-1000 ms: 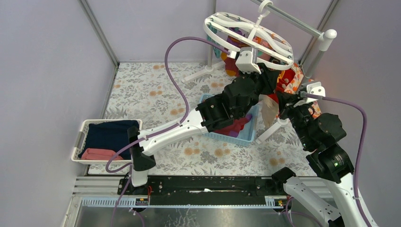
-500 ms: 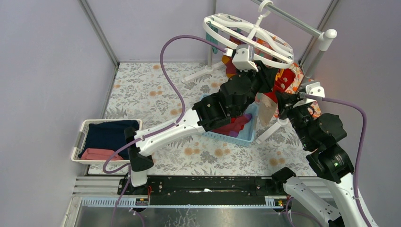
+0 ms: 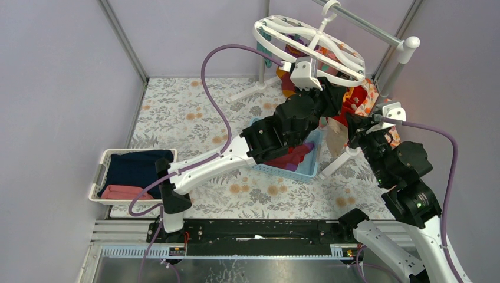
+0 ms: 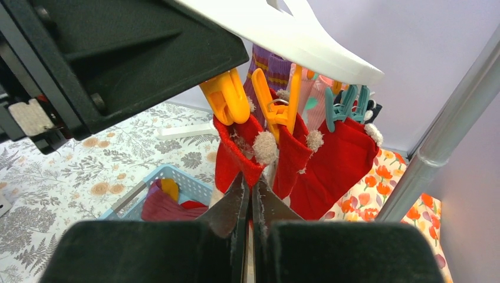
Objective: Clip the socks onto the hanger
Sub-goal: Clamp the sock onto the hanger.
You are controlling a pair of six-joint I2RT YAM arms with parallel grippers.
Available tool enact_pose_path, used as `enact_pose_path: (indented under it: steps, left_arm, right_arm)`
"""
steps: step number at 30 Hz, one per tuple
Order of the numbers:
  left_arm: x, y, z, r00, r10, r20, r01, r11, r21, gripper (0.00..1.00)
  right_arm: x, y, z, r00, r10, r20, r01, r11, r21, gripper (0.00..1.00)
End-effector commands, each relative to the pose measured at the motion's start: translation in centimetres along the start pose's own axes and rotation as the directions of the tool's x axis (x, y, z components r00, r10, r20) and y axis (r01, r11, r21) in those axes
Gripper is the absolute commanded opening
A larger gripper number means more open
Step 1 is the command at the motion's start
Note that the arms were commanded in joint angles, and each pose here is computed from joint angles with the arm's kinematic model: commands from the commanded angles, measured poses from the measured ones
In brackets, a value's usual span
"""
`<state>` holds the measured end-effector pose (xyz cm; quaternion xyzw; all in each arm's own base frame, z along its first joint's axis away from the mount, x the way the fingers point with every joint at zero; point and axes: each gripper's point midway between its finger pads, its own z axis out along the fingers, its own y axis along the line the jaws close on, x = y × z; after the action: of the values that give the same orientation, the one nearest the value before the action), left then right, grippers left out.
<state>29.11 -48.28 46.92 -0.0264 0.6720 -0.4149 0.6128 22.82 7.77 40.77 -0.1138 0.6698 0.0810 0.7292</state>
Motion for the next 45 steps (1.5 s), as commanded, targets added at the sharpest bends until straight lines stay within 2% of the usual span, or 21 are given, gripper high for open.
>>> enact_pose_path:
  steps: [1,25,45]
  left_arm:
    - [-2.3,0.4,-0.7,0.999,-0.01,0.033,0.011,1.0,-0.012,0.12]
    - [-3.3,0.5,-1.1,0.999,-0.018,0.043,0.018,1.0,-0.008,0.11]
    - [-1.0,1.2,-0.6,1.0,-0.02,0.004,0.02,1.0,-0.019,0.11]
  right_arm:
    - [-2.2,-0.7,-0.3,0.998,-0.001,0.063,-0.001,0.999,0.034,0.0]
    - [-1.9,-1.1,-0.5,0.998,-0.003,0.059,0.0,0.999,0.05,0.0]
    - [-2.7,0.0,-0.1,0.997,0.019,0.072,-0.018,1.0,-0.004,0.0]
